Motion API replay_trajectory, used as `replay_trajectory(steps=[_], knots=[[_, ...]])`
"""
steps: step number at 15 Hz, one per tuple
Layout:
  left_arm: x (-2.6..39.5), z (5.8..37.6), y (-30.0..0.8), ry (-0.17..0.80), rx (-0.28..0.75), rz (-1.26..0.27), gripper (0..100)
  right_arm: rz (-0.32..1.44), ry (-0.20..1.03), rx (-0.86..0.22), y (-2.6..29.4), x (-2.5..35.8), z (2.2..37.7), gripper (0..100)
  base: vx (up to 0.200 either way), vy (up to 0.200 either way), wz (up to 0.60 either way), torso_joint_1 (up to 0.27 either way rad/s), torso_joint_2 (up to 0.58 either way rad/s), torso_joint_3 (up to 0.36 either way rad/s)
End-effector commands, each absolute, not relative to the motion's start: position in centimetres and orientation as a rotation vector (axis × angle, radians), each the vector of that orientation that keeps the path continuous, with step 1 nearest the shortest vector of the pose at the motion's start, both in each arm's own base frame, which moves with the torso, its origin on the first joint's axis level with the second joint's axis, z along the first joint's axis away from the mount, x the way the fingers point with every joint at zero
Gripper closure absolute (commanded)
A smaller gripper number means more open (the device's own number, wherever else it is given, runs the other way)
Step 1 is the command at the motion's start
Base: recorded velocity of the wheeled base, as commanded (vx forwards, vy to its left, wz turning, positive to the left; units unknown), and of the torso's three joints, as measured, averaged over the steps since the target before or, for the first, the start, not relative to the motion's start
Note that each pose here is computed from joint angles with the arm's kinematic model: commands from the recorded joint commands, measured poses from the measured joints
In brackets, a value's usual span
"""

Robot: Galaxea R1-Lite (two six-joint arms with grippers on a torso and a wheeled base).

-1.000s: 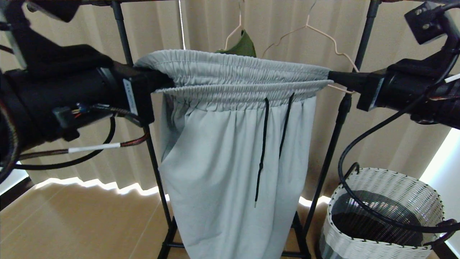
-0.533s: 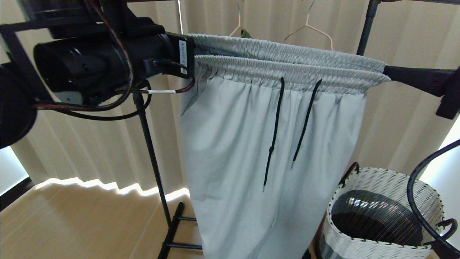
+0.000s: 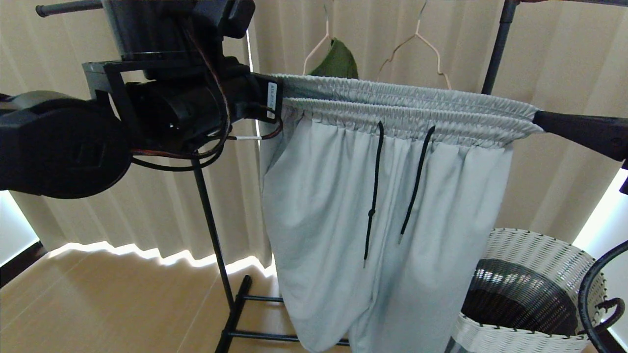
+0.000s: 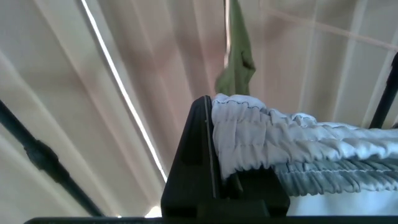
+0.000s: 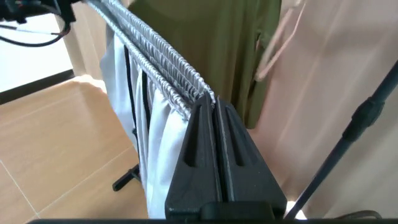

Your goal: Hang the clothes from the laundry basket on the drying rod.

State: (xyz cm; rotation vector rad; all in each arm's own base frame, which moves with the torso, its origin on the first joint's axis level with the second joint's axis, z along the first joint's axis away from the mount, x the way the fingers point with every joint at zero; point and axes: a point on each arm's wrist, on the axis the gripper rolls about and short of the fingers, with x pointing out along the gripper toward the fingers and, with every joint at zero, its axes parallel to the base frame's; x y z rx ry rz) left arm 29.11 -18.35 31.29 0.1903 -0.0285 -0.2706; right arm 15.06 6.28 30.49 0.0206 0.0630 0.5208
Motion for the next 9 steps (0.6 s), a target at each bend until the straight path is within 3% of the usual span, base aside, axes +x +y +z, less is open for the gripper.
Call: replay_trajectory(steps=[1,9], knots=[[28.1,31.3,-17.3,-0.022,0.193,-0.260,100,0.491,0.085,0.018,6.3,16.5,30.2,100,0.000,0.000,0.00,0.000,0.00,0.000],[21.4,32.0,-13.0,-0.021,0.197,-0.348,100,0.447,-0.020,0.030,8.7,23.5,30.2,100,0.000,0.000,0.00,0.000,0.00,0.000]])
